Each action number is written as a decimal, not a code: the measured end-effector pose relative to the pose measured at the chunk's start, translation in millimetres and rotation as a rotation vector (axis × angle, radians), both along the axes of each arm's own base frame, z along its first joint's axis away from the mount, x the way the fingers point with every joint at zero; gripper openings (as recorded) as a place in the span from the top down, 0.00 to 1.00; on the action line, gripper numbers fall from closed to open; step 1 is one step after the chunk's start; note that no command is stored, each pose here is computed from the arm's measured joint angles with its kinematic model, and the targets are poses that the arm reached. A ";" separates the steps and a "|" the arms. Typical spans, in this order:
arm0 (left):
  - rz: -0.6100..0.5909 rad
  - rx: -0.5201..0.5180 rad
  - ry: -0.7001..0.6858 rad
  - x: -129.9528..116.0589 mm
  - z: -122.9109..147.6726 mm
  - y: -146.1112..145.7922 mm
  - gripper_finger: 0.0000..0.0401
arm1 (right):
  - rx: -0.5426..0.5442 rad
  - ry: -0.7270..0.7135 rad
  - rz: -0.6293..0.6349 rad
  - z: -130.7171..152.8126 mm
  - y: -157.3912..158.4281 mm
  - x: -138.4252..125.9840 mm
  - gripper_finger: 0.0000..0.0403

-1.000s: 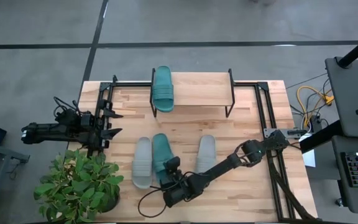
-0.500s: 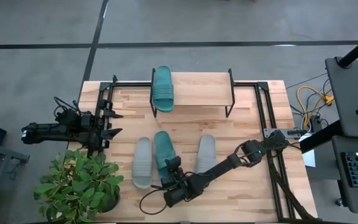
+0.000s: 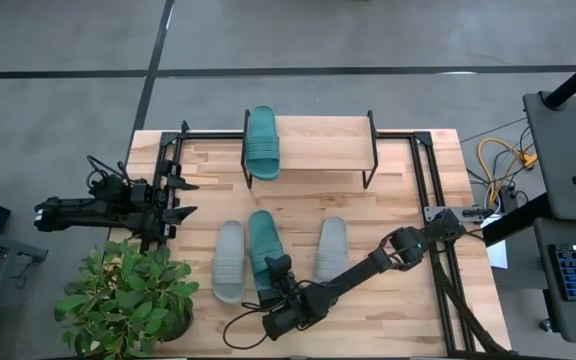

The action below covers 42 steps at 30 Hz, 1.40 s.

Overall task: Pick and place slides into the shelf
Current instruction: Put the green slide on the shelf next to the other green slide

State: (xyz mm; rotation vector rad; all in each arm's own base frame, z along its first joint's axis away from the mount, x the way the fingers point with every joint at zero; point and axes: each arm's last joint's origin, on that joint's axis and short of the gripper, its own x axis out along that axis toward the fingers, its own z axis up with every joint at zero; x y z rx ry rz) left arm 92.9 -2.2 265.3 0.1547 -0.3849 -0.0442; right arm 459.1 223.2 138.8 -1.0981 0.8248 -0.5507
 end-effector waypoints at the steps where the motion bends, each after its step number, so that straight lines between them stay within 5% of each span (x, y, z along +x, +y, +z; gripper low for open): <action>1: 0.001 0.000 0.000 0.0 0.0 0.0 0.48 | -0.015 0.001 -0.005 2.0 0.6 -0.7 0.97; 15: 0.000 0.000 0.001 0.0 -0.1 0.0 0.48 | -0.124 0.001 -0.033 19.0 9.0 -10.4 0.97; 30: 0.000 0.000 0.003 0.1 -0.2 0.0 0.48 | -0.022 -0.164 -0.125 72.4 4.7 -48.5 0.97; 42: 0.000 0.000 0.003 0.1 -0.3 0.0 0.48 | -0.043 -0.175 -0.118 76.7 7.7 -56.6 0.97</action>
